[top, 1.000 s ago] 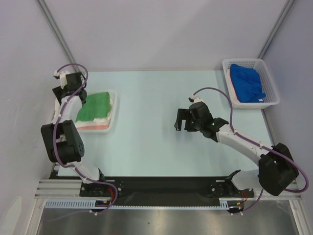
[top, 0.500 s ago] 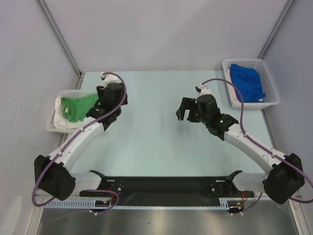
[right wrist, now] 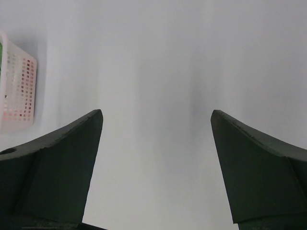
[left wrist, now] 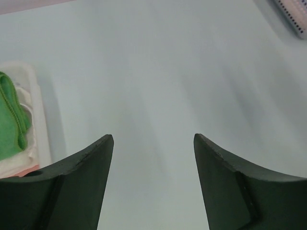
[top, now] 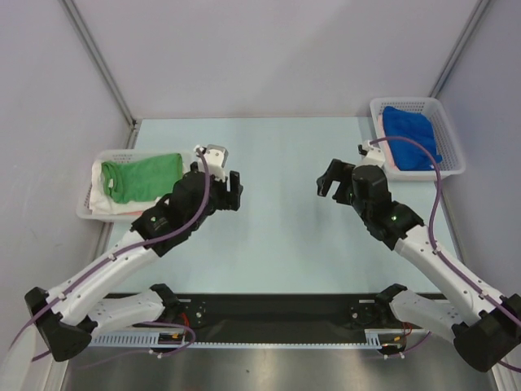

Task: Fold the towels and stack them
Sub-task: Neatly place the folded towel into the bin

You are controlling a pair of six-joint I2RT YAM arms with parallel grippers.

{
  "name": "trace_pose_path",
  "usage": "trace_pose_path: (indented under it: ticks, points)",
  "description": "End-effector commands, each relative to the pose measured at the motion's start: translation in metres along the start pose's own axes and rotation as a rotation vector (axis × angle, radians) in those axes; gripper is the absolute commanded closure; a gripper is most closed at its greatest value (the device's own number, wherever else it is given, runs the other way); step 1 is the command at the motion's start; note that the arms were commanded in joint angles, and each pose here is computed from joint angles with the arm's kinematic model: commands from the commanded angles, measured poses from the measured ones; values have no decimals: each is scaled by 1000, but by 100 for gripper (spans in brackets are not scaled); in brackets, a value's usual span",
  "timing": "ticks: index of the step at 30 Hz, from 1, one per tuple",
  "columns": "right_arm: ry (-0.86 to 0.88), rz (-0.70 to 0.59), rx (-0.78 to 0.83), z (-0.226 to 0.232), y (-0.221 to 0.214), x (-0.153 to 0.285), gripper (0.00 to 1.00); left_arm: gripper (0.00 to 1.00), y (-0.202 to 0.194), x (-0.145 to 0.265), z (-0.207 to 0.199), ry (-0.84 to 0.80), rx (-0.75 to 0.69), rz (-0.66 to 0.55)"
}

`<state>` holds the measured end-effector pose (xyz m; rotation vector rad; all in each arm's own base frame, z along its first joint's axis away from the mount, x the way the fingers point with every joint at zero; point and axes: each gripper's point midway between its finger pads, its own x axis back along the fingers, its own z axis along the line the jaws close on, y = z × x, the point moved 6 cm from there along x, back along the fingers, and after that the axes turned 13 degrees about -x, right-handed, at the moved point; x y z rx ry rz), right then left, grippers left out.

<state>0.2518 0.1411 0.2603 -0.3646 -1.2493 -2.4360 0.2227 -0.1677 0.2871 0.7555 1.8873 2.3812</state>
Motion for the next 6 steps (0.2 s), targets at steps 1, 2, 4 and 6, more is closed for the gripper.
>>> trace_pose_path:
  ticks: [1,2,4,6]
  points:
    - [-41,-39,-24,-8,6,5,0,27,-1,12,-10,-129,-19,-16]
    - [-35,-32,-29,-8,5,5,0,27,-4,13,-12,-145,-26,-13]
    - [-37,-34,-33,-8,6,5,0,27,-6,16,-11,-151,-34,-4]
    - [-44,-40,-41,-9,6,6,0,27,-6,19,-11,-163,-44,1]
